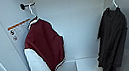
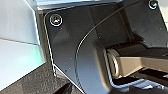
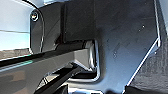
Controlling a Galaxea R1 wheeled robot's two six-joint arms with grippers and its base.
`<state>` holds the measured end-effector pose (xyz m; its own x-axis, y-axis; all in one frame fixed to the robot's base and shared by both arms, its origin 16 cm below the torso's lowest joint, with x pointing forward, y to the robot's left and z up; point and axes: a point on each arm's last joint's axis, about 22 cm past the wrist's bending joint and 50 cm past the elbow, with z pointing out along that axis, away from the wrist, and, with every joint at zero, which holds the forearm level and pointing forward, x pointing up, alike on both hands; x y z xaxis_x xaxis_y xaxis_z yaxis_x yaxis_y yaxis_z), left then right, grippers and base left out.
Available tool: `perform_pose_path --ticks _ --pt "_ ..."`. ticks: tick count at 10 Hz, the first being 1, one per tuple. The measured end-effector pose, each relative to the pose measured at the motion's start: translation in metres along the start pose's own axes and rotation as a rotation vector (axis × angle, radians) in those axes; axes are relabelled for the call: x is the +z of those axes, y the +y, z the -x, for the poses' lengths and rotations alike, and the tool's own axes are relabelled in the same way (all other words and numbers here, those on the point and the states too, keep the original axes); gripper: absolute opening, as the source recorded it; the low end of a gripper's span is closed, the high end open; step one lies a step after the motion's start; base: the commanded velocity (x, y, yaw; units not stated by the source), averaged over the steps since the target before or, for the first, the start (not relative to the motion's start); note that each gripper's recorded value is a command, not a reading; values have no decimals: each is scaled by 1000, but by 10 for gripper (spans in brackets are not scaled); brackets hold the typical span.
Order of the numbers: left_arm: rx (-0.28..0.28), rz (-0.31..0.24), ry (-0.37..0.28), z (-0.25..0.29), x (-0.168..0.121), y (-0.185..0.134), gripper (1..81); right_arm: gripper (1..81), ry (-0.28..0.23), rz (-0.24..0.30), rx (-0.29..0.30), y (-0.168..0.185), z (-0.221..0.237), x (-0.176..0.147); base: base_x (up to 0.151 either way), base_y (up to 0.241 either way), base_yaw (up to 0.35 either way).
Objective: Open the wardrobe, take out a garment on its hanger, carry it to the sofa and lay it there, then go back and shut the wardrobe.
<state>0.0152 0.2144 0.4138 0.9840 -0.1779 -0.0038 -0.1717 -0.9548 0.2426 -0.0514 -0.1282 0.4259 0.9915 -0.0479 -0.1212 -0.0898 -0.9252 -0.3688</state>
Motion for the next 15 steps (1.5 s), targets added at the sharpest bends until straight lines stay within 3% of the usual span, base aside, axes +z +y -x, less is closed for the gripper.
perform_pose_path --ticks 3,12,15 --pt "23 12 -13 -2 3 10 811 811 10 -1 21 0 1 0 0 0 0" --pt "331 41 -82 -64 15 36 811 811 120 -9 305 1 44 0 0 0 0" --pt "380 53 -81 -77 18 46 811 811 129 -15 352 -3 57 2 0 0 0"
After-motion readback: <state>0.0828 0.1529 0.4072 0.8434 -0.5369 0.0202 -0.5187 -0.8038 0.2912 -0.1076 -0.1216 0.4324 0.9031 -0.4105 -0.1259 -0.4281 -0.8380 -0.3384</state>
